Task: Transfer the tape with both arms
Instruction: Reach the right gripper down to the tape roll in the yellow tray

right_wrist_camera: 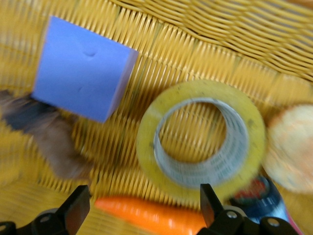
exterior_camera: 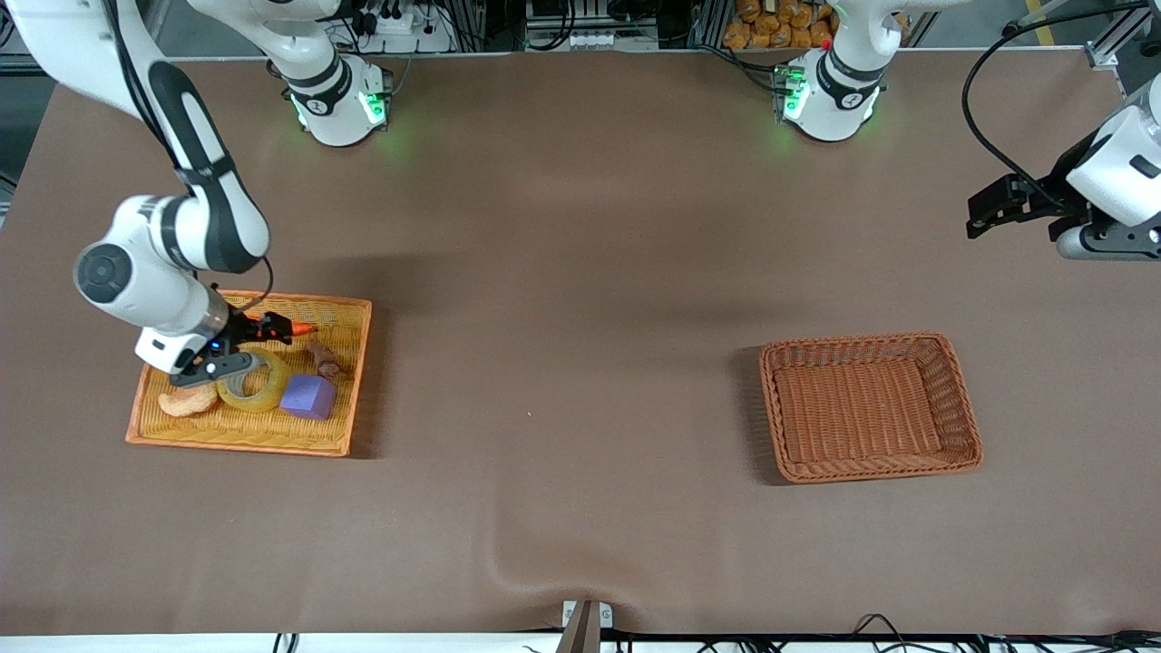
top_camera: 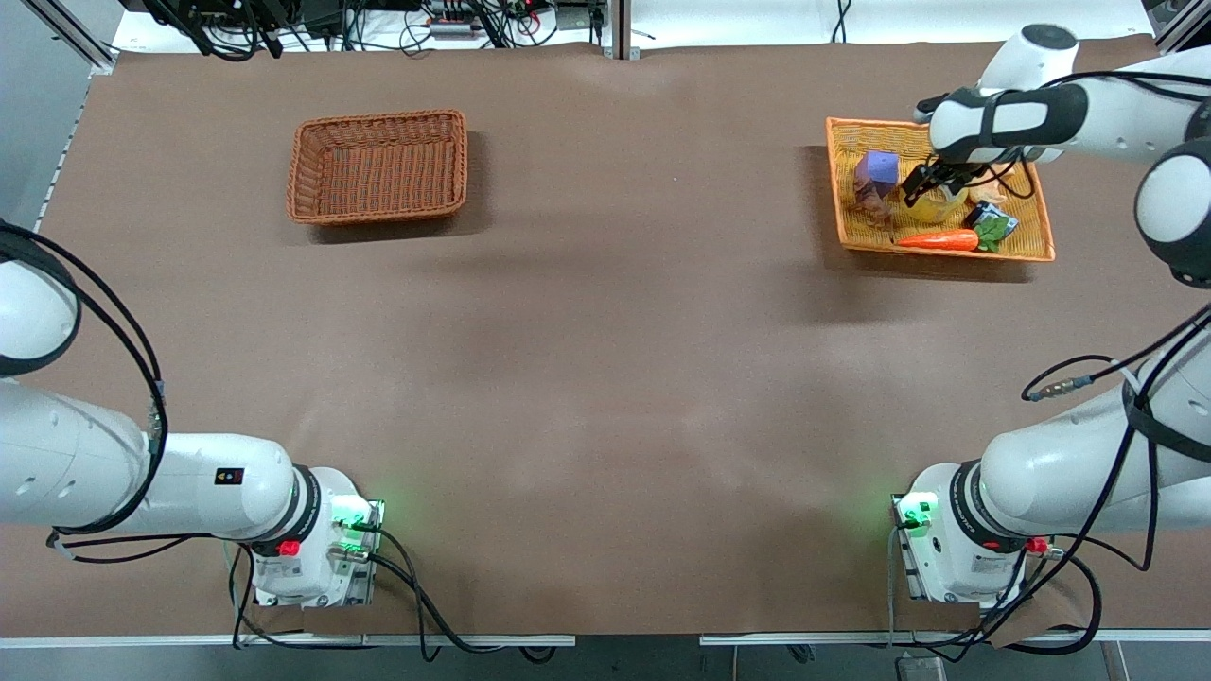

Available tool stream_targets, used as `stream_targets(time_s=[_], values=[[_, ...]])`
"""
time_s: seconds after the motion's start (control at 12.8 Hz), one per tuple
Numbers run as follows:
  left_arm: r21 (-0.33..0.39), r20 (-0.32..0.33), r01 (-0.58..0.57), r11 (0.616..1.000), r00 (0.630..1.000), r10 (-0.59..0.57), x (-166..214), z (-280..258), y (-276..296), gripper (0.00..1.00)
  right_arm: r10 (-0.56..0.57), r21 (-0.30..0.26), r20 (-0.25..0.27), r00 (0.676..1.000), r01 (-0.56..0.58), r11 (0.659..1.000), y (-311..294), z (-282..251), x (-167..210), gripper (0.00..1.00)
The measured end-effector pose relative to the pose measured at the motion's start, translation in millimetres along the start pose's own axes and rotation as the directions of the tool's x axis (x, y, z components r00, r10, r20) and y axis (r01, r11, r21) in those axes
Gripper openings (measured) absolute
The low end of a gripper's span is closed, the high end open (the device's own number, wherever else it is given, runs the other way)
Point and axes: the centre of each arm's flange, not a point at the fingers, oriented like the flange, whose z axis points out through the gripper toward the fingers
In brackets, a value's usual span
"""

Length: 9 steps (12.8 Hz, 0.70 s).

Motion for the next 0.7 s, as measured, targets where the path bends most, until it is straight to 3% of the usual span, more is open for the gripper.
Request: stream_targets(time_s=[0.23,0.47,0.7], values=[[-0.001,0.046,-0.008,1.000,0.999,0.008,12.2,22.5,4.2,1.00,-0.063,0.000,0.003,0.998,0.063,0.998,-2.9,21.9,7.0,1.00],[-0.001,0.062,-0.010,1.000,0.998,0.010,19.5,32.1,11.8,1.00,-0.072,-0.002,0.000,0.997,0.072,0.997,-1.1,21.0,8.9,0.67],[-0.061,0.001,0.142,0.988,0.990,-0.143,27.9,13.2,-4.3,1.00,-0.064,-0.003,-0.001,0.998,0.064,0.998,5.1,20.5,7.8,0.28]])
